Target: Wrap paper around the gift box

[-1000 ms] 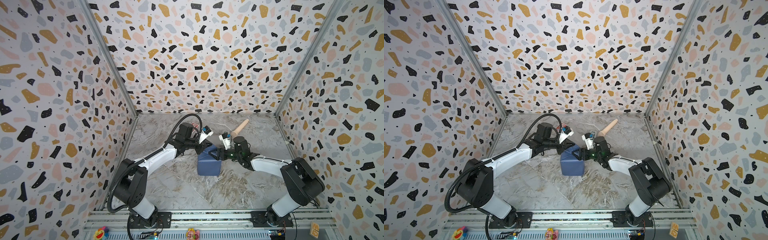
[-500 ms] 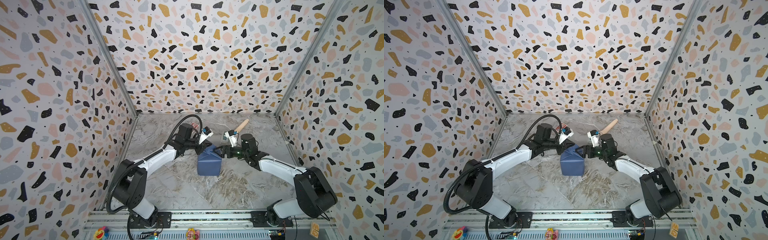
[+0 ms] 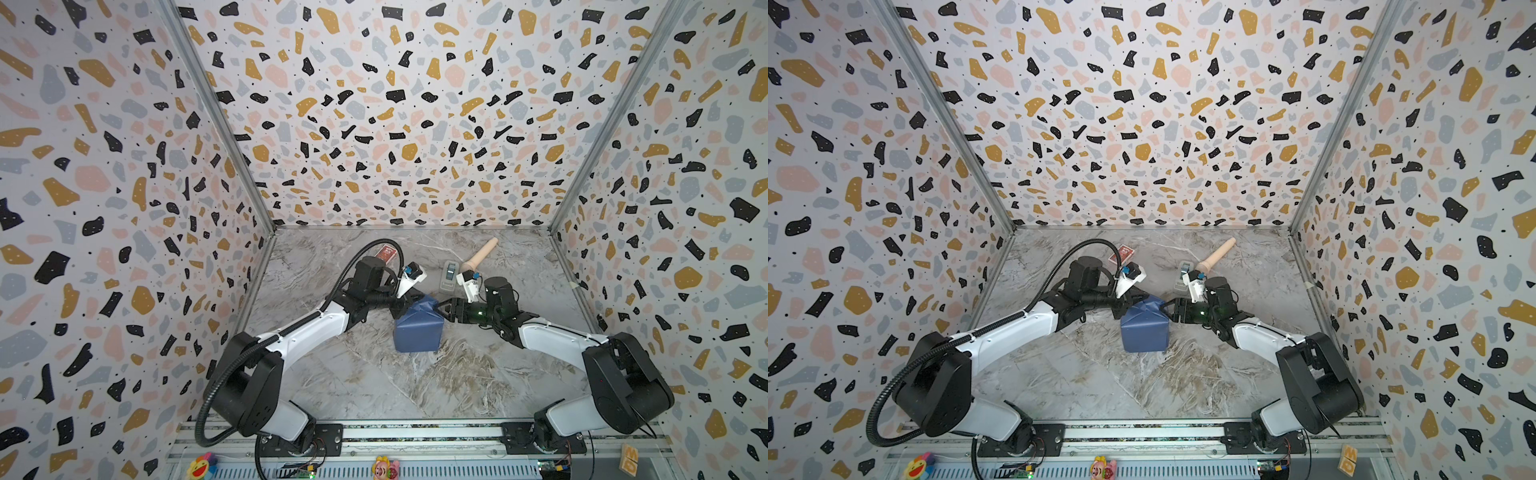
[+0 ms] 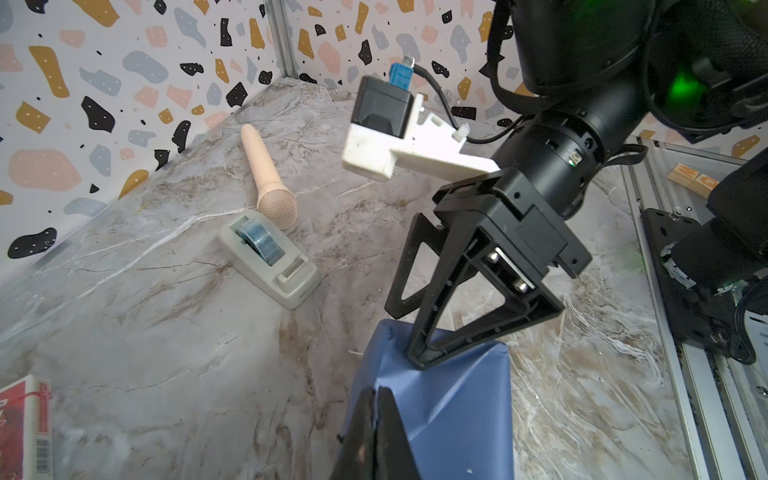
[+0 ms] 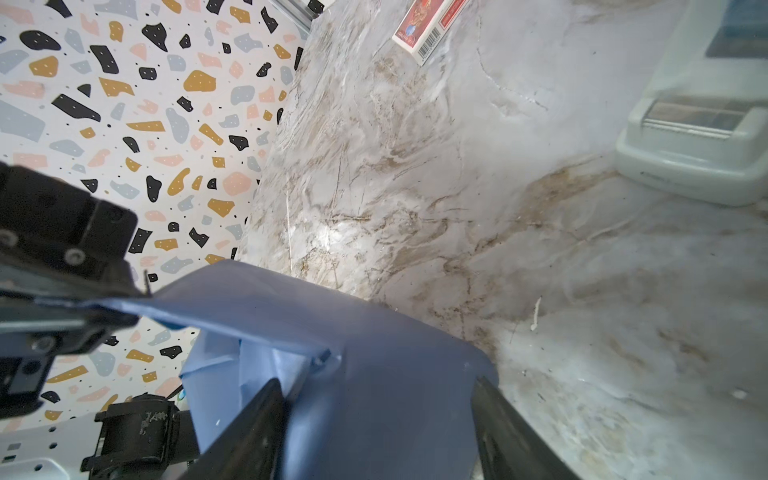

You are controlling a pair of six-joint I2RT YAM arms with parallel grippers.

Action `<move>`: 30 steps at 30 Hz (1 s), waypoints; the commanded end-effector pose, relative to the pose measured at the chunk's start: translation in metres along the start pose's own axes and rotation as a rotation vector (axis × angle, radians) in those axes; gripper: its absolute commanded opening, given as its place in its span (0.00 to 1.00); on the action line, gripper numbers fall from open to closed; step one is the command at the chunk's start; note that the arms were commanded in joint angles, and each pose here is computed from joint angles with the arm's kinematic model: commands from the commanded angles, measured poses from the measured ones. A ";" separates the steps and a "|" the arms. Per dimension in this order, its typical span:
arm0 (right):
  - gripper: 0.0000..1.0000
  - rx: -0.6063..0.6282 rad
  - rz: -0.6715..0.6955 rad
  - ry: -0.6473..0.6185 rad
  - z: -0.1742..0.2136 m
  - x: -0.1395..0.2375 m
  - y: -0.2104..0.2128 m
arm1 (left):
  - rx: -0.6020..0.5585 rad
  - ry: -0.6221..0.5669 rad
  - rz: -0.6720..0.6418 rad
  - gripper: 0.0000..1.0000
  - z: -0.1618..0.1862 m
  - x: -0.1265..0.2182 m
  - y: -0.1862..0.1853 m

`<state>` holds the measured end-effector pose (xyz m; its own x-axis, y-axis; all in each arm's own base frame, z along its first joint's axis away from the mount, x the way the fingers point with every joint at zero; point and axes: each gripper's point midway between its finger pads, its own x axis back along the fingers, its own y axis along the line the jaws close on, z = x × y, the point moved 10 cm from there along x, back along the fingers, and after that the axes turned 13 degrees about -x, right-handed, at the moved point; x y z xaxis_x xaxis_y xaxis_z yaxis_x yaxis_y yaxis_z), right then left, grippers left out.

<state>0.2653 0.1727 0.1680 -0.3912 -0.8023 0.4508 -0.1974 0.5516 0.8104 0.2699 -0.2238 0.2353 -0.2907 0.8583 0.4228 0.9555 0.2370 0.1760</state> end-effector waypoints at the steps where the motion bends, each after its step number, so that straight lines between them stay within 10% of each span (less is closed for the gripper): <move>1: 0.70 -0.062 0.099 0.008 0.018 -0.001 -0.015 | 0.022 -0.031 -0.023 0.00 0.000 0.003 -0.015; 16: 0.72 -0.060 0.122 -0.029 0.023 0.001 -0.015 | 0.159 0.019 0.047 0.00 0.028 -0.007 -0.056; 30: 0.81 0.060 0.083 -0.053 0.005 0.023 0.019 | 0.195 0.048 0.067 0.27 0.052 -0.008 -0.071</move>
<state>0.2496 0.1710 0.1753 -0.4432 -0.7553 0.4827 -0.1869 0.6046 0.7743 0.2170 -0.2277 0.1923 -0.2725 0.8704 0.4100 0.9582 0.2843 0.0332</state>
